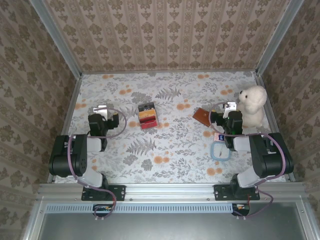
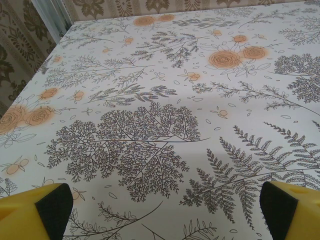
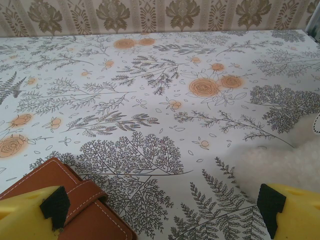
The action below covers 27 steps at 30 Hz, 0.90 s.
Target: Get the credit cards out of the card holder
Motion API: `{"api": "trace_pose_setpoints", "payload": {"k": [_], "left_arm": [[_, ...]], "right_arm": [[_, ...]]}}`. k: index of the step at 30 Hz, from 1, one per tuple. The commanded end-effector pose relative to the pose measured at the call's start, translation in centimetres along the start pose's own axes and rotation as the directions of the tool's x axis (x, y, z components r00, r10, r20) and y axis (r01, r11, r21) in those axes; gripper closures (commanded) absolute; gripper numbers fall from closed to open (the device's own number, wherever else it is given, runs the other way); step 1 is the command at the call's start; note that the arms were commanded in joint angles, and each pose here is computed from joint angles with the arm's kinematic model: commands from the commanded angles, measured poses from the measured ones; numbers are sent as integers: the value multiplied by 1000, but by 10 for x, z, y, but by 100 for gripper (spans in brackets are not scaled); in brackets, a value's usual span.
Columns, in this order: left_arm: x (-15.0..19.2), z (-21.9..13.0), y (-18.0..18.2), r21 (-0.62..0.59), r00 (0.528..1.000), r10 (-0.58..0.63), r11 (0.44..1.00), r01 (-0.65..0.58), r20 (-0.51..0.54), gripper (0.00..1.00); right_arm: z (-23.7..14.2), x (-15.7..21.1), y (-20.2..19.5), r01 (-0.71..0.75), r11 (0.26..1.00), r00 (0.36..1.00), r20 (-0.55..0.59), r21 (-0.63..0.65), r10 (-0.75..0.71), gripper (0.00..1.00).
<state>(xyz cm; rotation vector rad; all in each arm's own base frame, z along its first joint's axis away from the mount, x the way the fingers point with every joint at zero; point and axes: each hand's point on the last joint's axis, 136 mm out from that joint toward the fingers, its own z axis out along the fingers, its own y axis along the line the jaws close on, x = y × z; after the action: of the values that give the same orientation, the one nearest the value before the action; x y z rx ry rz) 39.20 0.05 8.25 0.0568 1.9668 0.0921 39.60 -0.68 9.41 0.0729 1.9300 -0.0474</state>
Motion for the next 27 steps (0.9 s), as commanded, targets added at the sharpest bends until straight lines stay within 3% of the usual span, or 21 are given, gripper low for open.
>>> {"api": "trace_pose_setpoints", "payload": {"k": [1, 27], "left_arm": [[-14, 2, -2, 14, 999, 15, 1000, -16, 35, 0], [-15, -1, 2, -11, 998, 14, 1000, -14, 55, 0]], "right_arm": [[3, -4, 3, 5, 1000, 1000, 5, -21, -5, 0], [-1, -7, 10, 28, 998, 999, 17, -53, -27, 0]]}}
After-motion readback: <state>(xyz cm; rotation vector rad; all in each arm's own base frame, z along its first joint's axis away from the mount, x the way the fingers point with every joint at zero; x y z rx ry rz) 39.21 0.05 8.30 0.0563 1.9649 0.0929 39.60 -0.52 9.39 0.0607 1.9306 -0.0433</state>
